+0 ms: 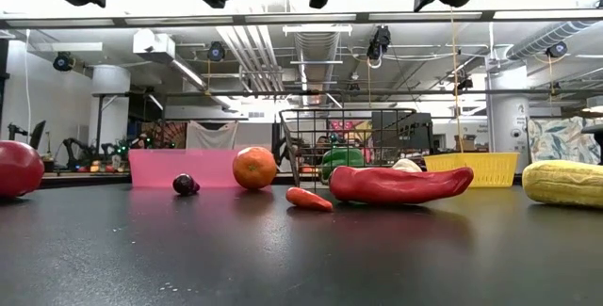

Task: Sort produce into baskets
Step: Put the red apple into the red bin

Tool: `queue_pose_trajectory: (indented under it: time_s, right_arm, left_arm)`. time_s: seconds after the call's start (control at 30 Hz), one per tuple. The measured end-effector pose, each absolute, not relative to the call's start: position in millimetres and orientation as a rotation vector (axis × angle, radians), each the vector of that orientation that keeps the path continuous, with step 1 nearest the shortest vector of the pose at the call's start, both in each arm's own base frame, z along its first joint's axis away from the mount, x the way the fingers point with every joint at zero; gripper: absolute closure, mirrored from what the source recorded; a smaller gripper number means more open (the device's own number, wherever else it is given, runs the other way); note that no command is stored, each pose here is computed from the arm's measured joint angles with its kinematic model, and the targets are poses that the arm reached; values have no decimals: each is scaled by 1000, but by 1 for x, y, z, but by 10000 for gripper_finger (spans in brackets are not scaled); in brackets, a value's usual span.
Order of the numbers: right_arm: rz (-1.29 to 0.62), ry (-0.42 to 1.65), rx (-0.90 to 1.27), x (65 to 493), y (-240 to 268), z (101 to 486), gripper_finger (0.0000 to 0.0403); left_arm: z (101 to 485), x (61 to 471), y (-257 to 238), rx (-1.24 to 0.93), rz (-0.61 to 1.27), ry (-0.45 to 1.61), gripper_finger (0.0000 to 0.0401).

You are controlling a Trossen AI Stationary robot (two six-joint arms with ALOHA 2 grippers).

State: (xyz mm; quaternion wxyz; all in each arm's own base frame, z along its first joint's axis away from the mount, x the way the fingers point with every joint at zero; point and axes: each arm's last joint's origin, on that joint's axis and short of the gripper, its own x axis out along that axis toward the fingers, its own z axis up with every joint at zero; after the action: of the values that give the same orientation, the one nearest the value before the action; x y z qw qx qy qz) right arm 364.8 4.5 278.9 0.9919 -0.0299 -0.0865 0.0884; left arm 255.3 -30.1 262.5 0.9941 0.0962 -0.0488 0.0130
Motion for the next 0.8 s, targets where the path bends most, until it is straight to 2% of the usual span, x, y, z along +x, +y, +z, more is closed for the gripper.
queue_pose_trajectory:
  time_s: [0.13, 0.53, 0.8]
  right_arm:
    - [177, -173, -60, 365, 5, 279, 116]
    - [155, -78, 19, 364, -6, 290, 111]
    - [87, 113, -63, 383, -31, 326, 111]
  left_arm:
    - [262, 255, -30, 189, 28, -97, 104]
    - [251, 247, -23, 180, 210, 103, 74]
    - [256, 224, -20, -95, 250, 182, 77]
